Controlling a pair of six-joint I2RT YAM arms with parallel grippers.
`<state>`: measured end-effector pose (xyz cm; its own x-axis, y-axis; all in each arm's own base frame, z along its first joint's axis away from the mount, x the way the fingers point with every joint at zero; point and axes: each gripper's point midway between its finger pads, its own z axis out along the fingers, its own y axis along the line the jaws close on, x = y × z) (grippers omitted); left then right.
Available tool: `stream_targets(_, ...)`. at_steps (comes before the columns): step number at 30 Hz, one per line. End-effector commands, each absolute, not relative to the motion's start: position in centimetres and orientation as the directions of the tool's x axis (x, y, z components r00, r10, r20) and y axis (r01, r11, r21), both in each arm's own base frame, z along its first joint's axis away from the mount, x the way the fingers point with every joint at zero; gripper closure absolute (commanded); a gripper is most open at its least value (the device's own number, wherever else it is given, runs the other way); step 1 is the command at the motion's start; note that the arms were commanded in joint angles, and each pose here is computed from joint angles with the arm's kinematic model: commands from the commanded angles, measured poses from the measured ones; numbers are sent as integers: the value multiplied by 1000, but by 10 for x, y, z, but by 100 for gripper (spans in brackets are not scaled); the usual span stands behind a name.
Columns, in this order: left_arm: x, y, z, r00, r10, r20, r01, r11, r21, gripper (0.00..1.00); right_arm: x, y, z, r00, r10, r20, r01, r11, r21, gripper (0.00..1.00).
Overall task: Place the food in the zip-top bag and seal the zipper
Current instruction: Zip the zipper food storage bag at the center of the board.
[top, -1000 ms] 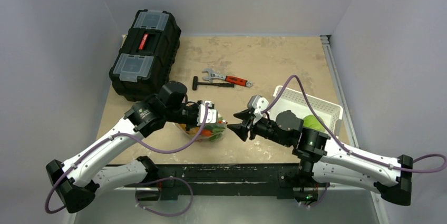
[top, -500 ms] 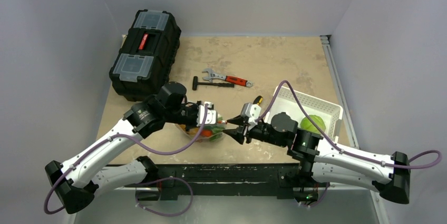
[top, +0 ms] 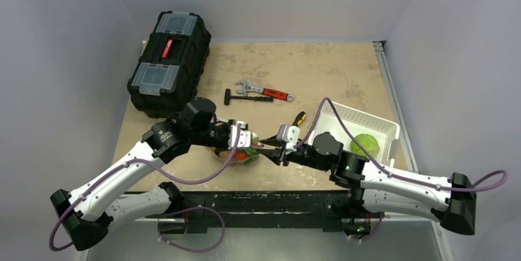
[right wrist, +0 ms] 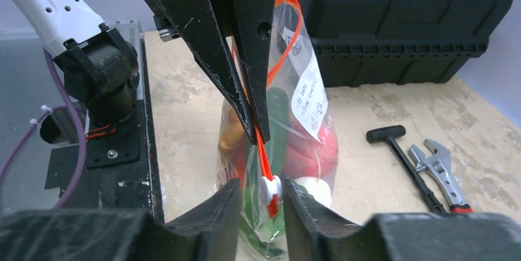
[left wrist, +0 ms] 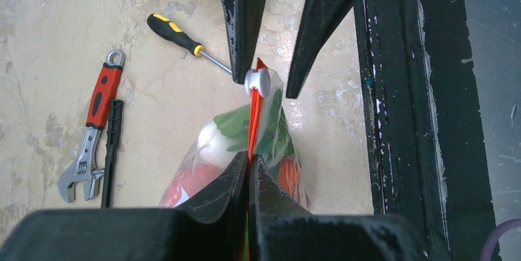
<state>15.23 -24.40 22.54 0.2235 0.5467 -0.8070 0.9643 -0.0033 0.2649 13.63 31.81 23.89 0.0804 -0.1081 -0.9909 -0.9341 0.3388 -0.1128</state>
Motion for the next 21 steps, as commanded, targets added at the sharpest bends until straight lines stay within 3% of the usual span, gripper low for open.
stream_targets(1,151,-248,236,278,510,-814,950,-17,313,100,137,323,253,147,-71,-987,-932,324,-163,73)
stream_targets(13,149,-248,236,284,505,-815,949,-26,315,100,138,328,250,157,-111,-981,-935,304,-184,88)
stream_targets(18,148,-249,235,289,504,-814,948,-34,315,100,138,337,249,152,-140,-978,-943,276,-186,99)
stream_targets(21,147,-249,235,288,505,-814,949,-37,313,100,140,341,252,150,-148,-978,-944,272,-186,100)
